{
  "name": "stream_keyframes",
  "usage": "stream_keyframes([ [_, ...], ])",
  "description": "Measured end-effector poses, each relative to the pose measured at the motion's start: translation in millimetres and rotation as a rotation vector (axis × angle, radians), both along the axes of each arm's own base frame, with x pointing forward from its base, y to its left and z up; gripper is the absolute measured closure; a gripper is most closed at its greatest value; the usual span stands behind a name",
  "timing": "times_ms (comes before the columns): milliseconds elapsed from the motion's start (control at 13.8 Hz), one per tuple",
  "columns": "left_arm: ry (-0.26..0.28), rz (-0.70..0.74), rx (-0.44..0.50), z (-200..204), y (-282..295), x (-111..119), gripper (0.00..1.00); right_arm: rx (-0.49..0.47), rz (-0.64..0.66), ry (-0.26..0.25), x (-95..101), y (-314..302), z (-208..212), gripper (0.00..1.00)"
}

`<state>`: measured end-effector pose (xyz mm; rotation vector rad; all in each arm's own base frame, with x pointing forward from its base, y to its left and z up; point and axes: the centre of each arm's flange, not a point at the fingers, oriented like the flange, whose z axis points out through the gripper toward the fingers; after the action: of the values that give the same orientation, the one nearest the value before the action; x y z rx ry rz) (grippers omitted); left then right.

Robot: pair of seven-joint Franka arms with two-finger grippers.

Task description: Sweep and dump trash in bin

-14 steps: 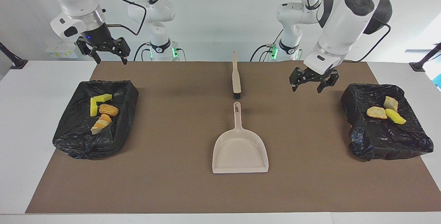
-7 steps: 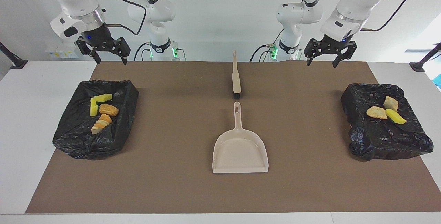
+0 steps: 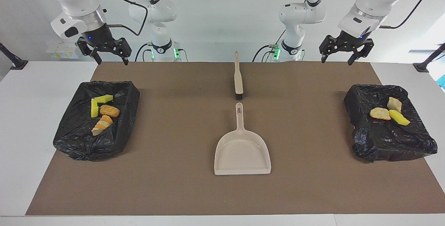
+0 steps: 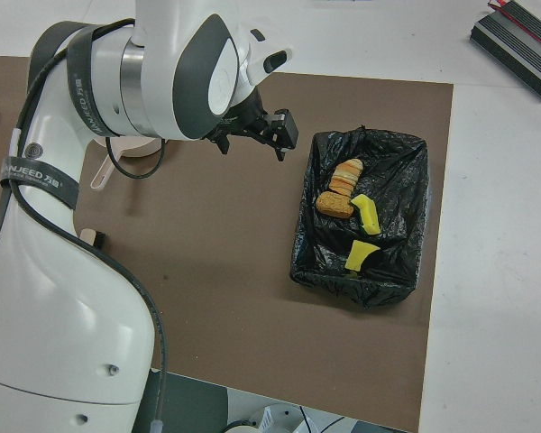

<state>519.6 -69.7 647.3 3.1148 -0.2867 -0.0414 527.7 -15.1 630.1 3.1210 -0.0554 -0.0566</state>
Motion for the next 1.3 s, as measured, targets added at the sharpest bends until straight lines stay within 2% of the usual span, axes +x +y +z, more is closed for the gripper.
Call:
stream_keyframes([
  [289, 0.004, -0.006, -0.010, 7, 33, -4, 0.00, 0.000, 0.000, 0.000, 0.0, 0, 0, 0.00],
  [795, -0.001, -0.017, -0.012, 13, 29, -9, 0.00, 0.000, 0.000, 0.000, 0.0, 0, 0, 0.00],
  [940, -0.018, -0.012, -0.013, 23, 31, -8, 0.00, 0.000, 0.000, 0.000, 0.0, 0, 0, 0.00],
  [1301, 0.001, -0.003, -0.008, 37, 34, 7, 0.00, 0.000, 0.000, 0.000, 0.0, 0, 0, 0.00],
])
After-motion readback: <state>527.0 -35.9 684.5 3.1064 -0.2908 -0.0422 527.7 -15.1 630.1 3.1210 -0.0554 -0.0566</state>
